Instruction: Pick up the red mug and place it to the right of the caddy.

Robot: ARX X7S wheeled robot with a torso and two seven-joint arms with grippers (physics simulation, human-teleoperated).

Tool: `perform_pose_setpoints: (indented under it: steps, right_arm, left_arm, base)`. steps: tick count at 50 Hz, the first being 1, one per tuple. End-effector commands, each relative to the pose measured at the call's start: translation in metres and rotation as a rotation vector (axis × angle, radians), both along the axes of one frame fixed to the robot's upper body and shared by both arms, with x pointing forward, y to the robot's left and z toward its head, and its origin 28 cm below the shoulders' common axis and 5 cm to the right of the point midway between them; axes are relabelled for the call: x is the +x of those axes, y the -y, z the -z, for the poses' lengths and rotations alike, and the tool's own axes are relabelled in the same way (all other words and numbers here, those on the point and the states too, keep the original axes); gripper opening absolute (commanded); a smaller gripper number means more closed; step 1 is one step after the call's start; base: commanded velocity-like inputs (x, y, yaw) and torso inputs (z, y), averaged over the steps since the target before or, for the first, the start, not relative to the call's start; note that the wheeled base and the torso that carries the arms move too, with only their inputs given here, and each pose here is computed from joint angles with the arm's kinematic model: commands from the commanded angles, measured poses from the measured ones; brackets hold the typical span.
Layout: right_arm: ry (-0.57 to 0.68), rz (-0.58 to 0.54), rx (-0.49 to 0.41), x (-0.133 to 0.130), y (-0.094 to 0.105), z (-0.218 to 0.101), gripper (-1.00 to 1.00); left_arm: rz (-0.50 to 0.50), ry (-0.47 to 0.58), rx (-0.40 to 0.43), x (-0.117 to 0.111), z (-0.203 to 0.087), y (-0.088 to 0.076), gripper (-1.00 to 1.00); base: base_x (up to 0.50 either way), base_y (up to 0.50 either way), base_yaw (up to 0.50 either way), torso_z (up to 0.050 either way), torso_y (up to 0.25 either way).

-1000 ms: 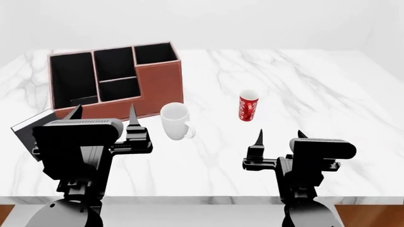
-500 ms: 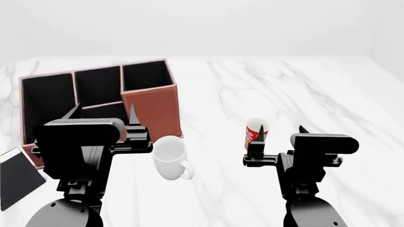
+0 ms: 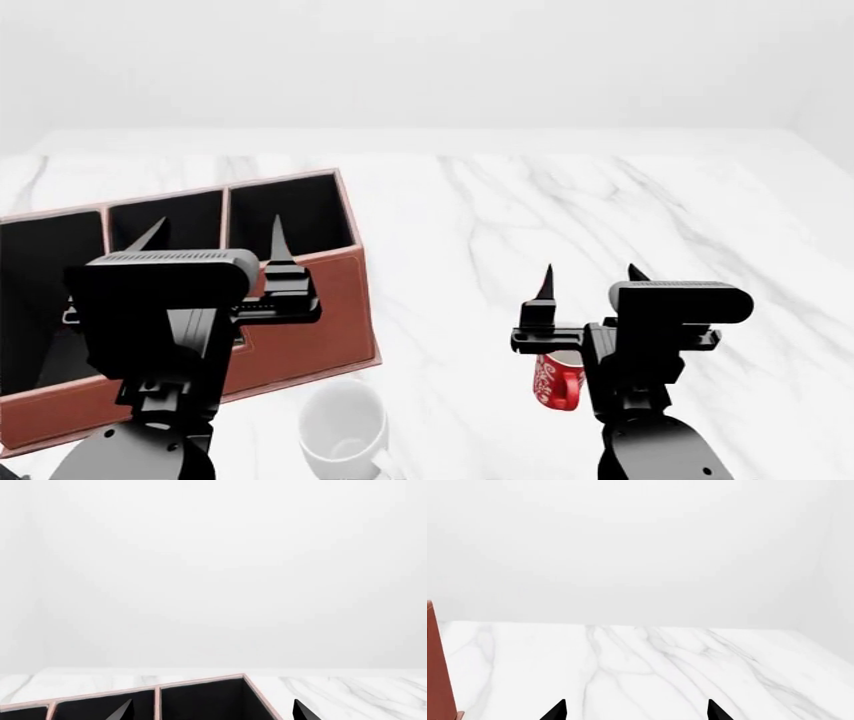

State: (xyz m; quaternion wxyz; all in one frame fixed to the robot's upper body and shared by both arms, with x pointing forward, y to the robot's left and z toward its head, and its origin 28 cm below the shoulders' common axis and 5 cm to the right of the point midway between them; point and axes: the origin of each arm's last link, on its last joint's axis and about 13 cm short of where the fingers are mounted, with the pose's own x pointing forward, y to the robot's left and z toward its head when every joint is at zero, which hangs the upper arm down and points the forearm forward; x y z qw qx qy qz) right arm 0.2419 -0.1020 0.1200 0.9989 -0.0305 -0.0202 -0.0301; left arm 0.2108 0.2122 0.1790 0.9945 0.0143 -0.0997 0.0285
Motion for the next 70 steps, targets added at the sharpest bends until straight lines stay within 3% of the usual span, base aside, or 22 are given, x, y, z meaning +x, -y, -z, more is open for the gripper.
perform_pose_setpoints:
  steps: [1, 9, 15, 18, 25, 35, 52, 70]
  right_arm:
    - [0.000, -0.013, -0.007, -0.001, -0.001, 0.001, 1.00]
    - [-0.022, 0.000, -0.001, 0.000, 0.000, 0.000, 1.00]
    - [-0.064, 0.071, -0.028, -0.014, 0.005, -0.009, 1.00]
    - [-0.093, 0.004, -0.019, -0.025, 0.007, -0.009, 1.00]
    - [-0.206, 0.039, -0.013, -0.048, 0.012, 0.007, 1.00]
    - [-0.353, 0.036, 0.057, -0.054, 0.018, 0.039, 1.00]
    - [-0.442, 0.018, 0.040, -0.045, 0.019, 0.062, 1.00]
    - [-0.484, 0.007, 0.045, -0.016, 0.016, 0.073, 1.00]
  left_arm:
    - [0.000, -0.001, -0.003, 0.000, 0.000, -0.001, 1.00]
    - [0.000, -0.004, -0.002, 0.001, 0.000, -0.001, 1.00]
    - [-0.001, -0.006, -0.001, 0.001, 0.000, -0.001, 1.00]
    - [-0.002, -0.006, -0.003, 0.001, 0.000, -0.001, 1.00]
    - [0.008, -0.016, -0.008, 0.002, 0.000, -0.001, 1.00]
    - [0.005, -0.017, -0.009, 0.002, 0.000, -0.002, 1.00]
    - [0.002, -0.022, -0.007, 0.004, 0.001, -0.002, 1.00]
    - [-0.003, -0.023, -0.003, 0.004, 0.001, -0.002, 1.00]
  base:
    - [0.00, 0.00, 0.00, 0.000, 0.000]
    - [0.00, 0.00, 0.00, 0.000, 0.000]
    - [0.00, 0.00, 0.00, 0.000, 0.000]
    - [0.00, 0.00, 0.00, 0.000, 0.000]
    - [0.00, 0.00, 0.00, 0.000, 0.000]
    - [0.00, 0.00, 0.00, 0.000, 0.000]
    - [0.00, 0.00, 0.00, 0.000, 0.000]
    - [0.00, 0.00, 0.00, 0.000, 0.000]
